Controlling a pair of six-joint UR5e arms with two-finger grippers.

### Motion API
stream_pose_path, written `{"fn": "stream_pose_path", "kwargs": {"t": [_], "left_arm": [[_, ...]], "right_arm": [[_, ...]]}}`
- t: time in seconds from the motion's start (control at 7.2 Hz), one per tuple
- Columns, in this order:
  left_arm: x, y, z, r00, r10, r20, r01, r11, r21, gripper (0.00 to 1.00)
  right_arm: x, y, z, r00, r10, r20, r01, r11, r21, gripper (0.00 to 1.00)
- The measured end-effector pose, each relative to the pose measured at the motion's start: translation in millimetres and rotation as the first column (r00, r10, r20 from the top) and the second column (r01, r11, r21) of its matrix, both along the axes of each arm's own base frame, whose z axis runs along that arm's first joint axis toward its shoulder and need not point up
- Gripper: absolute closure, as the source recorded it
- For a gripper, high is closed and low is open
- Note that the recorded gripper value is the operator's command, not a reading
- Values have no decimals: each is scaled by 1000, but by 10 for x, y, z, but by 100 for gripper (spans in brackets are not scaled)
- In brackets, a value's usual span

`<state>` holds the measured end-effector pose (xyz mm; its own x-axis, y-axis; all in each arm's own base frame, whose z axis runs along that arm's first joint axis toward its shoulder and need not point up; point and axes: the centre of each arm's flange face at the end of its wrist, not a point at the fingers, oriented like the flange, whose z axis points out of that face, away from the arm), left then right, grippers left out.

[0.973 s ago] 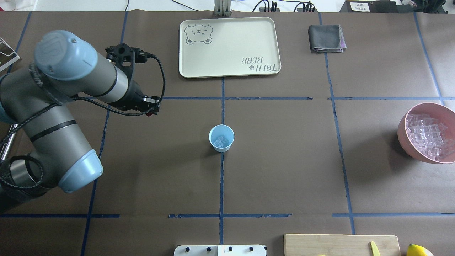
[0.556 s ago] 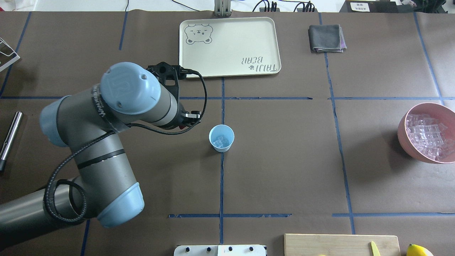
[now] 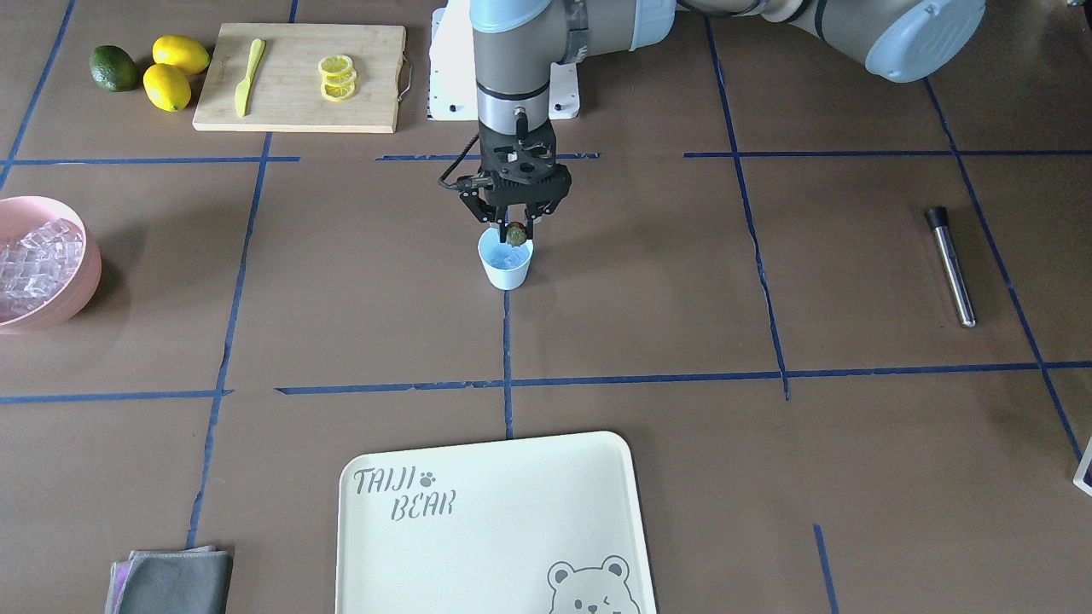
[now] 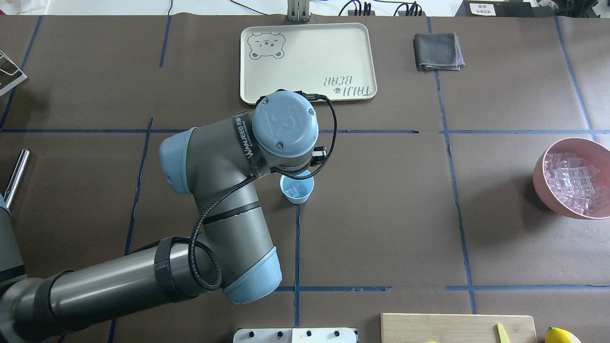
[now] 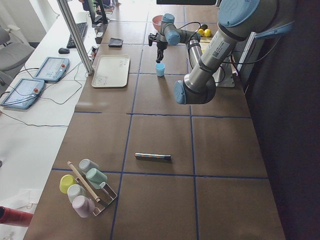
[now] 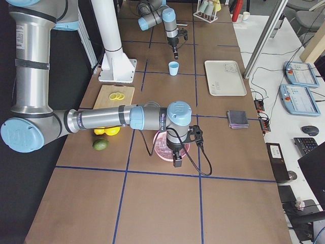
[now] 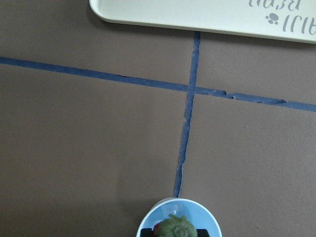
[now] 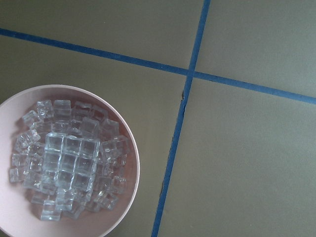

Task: Mash ice and strawberries in cup
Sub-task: 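Carry the strawberry with the left gripper over the blue cup, then open the left gripper to drop the strawberry into the cup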

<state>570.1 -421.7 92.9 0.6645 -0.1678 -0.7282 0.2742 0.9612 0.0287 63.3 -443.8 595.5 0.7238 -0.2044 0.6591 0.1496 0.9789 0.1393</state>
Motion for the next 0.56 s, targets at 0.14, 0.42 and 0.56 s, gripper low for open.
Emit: {"fn": "stream_pose_path", "kwargs": {"t": [0.14,0.42,0.56], "left_arm": [[102,23,-18,1000,5,6,-5,1000,-11,81],[188,82,14,1000,19,15,-18,1000,-17,6],[194,90,25,1000,24,17,-24,1000,-14,0]], "right_arm": [[0,0,2,1000,0,0,0,1000,0,1],[1,0,6,1000,0,-1,0,1000,-1,1],[1,0,8,1000,0,-1,0,1000,-1,1]]}}
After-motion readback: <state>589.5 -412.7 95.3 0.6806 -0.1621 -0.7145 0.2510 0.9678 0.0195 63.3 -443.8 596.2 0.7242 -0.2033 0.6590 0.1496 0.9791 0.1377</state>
